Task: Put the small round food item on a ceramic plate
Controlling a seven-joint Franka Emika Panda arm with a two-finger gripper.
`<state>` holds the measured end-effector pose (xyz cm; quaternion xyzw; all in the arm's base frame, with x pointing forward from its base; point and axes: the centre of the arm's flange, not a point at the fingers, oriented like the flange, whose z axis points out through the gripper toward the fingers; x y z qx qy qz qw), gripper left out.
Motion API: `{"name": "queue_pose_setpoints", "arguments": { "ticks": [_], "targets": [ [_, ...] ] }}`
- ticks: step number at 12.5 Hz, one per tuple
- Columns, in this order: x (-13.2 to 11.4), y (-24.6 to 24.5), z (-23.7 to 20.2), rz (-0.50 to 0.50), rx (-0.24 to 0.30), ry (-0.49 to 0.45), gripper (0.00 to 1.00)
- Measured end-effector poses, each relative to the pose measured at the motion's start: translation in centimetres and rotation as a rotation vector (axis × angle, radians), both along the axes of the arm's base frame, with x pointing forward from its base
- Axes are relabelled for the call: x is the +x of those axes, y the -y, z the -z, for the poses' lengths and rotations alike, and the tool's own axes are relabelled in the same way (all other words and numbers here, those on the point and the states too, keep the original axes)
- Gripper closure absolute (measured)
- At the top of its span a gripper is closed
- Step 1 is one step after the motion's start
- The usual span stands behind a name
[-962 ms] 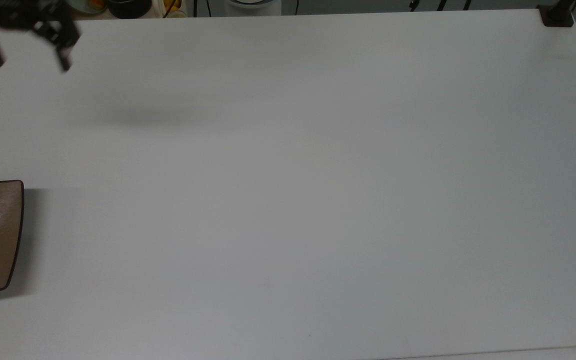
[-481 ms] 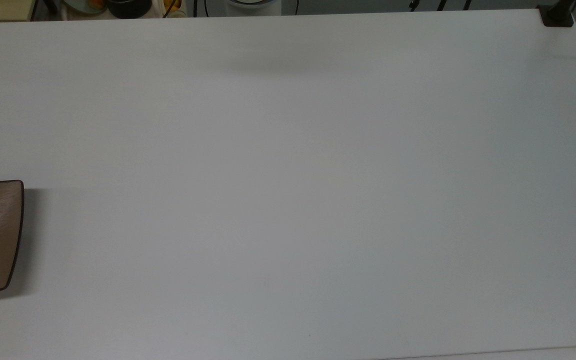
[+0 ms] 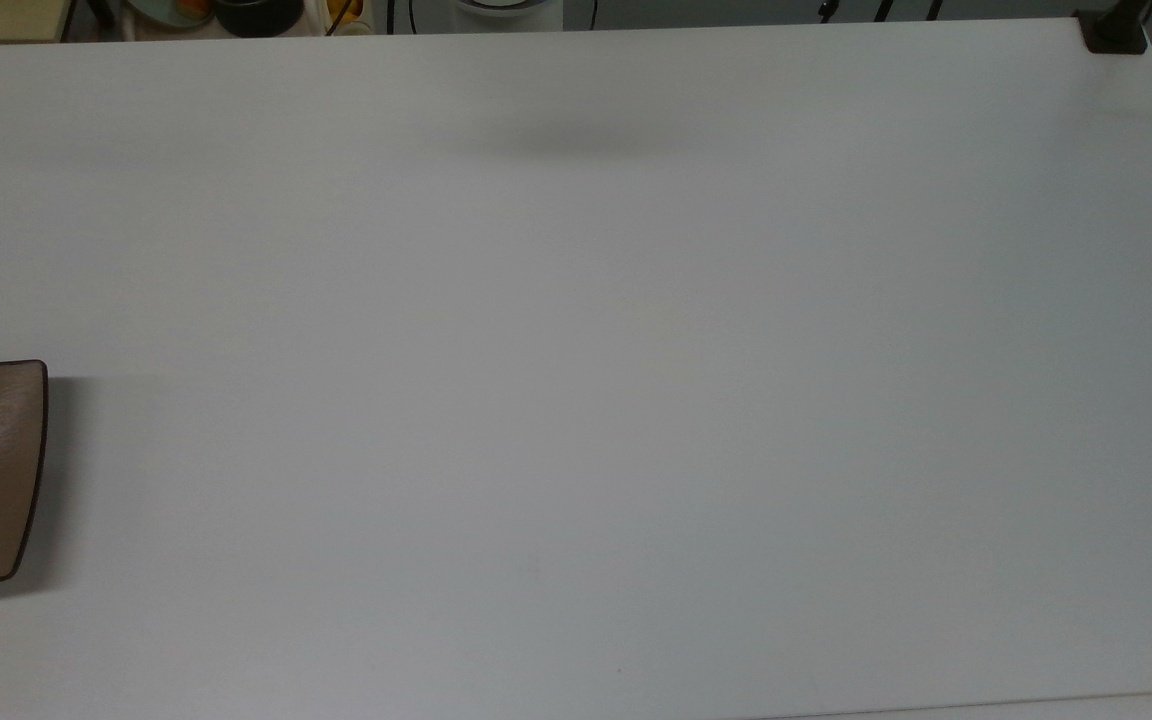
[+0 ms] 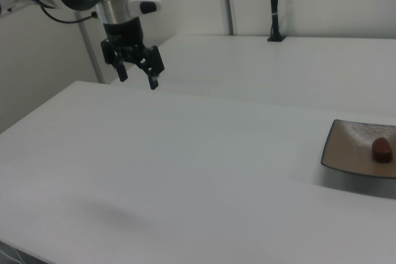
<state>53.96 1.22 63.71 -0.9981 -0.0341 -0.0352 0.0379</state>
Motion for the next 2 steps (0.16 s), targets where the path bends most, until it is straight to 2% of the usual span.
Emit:
{"name": "queue_pose_setpoints", "arguments": {
  "ticks": [2],
  "targets": [
    [1.48, -0.51, 1.36, -0.004, -0.003, 0.017, 0.0]
  ]
}}
